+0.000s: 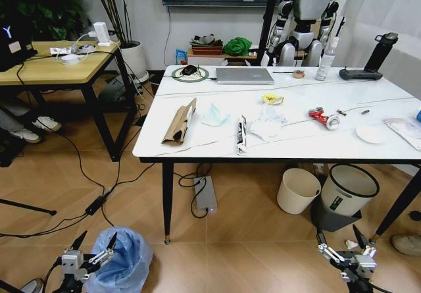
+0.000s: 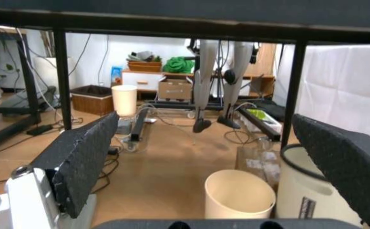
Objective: Pick up the trash bin and place the trash from the table into it.
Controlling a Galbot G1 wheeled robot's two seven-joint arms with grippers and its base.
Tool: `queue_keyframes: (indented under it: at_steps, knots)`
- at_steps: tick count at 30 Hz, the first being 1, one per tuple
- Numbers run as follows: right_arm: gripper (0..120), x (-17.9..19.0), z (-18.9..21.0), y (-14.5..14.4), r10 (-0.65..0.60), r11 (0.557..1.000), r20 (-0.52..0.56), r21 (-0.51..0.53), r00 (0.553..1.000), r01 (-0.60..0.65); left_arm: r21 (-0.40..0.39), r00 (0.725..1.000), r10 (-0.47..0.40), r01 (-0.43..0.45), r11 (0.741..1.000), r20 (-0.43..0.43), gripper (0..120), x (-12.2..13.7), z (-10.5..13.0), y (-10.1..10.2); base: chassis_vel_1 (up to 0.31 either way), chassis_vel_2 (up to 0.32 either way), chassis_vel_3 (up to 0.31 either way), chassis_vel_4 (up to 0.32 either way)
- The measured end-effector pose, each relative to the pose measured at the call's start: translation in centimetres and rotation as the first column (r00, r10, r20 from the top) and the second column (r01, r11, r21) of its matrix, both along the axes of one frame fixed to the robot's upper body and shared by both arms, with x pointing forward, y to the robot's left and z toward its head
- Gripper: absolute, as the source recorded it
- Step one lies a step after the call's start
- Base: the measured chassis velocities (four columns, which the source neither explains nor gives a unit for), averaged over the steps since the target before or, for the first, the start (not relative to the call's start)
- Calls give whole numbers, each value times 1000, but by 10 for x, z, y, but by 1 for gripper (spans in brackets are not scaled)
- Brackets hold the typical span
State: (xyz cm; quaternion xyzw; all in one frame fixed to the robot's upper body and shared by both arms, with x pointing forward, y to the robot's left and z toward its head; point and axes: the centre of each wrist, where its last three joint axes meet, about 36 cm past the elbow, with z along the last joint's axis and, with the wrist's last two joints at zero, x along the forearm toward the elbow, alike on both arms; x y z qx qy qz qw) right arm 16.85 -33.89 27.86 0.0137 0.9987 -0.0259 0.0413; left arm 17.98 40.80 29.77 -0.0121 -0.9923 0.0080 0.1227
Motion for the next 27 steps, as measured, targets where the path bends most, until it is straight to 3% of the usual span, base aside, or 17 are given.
queue_keyframes:
  at_steps: [17, 27]
  knots:
    - [100, -16, -27, 27, -19, 999, -23, 26, 1000, 20, -54, 989, 114, -119, 991, -95, 100, 13, -37, 21, 0, 0, 0, 0]
    - [100, -22, -50, 63, -12, 998, -55, 57, 998, 15, -75, 973, 175, -187, 979, -148, 100, 19, -65, 34, 0, 0, 0, 0]
